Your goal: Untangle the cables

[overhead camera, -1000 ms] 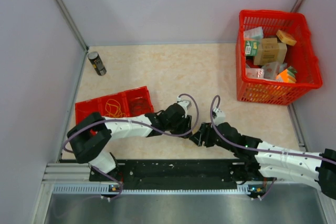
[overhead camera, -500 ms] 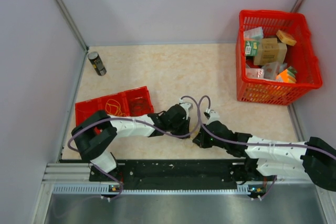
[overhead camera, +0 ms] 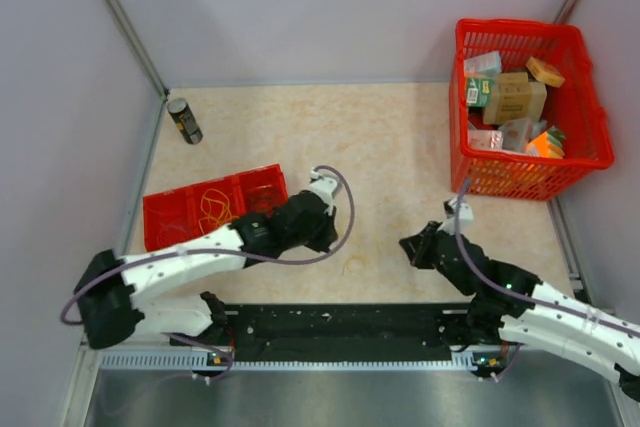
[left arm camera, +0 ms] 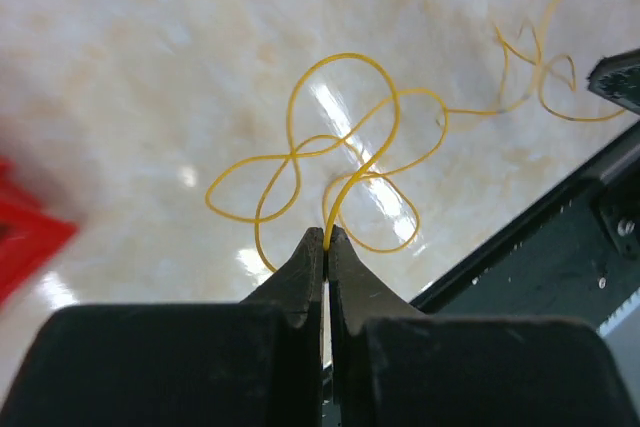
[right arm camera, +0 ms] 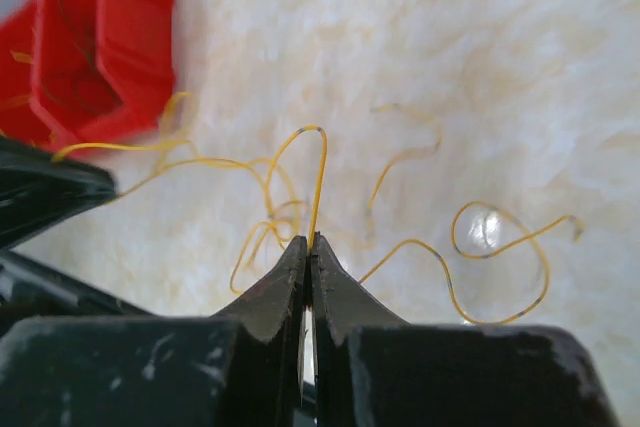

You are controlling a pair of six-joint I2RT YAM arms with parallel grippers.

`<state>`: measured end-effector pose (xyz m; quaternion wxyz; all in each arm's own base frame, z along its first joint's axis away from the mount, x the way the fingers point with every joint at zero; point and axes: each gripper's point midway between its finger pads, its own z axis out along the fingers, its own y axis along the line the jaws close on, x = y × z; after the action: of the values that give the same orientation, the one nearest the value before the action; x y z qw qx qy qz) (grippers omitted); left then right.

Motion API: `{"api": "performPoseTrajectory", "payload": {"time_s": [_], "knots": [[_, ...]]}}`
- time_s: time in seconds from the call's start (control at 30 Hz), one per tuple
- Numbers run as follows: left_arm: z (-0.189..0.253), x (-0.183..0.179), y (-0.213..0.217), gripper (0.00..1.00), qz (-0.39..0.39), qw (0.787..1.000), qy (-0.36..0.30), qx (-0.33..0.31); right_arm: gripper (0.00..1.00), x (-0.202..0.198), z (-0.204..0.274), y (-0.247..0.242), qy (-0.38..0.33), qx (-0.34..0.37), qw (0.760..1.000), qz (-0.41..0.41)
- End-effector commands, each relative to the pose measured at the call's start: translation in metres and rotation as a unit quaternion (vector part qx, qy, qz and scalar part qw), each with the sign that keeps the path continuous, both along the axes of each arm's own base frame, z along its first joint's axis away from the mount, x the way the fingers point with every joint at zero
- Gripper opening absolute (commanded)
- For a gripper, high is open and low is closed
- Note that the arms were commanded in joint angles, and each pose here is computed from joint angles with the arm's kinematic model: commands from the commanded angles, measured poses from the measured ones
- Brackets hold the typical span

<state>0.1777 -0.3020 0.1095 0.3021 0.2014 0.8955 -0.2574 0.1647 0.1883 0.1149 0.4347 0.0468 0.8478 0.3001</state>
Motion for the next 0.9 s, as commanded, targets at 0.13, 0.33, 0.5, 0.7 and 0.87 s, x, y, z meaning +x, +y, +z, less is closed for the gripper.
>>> {"api": "performPoseTrajectory", "payload": {"time_s": [0.13,0.33,0.5,0.7,0.87], "knots": [[0.2,0.033,0.143,0.0,0.206,0.937,-0.279,-0.051,0.0,0.009,0.125,-0.13,-0.145,0.033,0.967,-0.209],[0.294,-0.004,0.244,0.0,0.296,0.857,-0.383,-0.178,0.0,-0.022,0.194,-0.221,-0.23,0.138,0.918,-0.293],[0.314,-0.021,0.292,0.0,0.337,0.823,-0.411,-0.2,0.0,-0.03,0.211,-0.245,-0.243,0.106,0.914,-0.307],[0.312,-0.023,0.308,0.0,0.36,0.821,-0.409,-0.172,0.0,-0.033,0.206,-0.25,-0.242,0.108,0.914,-0.306],[0.308,-0.018,0.282,0.0,0.322,0.839,-0.401,-0.18,0.0,-0.028,0.201,-0.237,-0.232,0.111,0.92,-0.294]]}}
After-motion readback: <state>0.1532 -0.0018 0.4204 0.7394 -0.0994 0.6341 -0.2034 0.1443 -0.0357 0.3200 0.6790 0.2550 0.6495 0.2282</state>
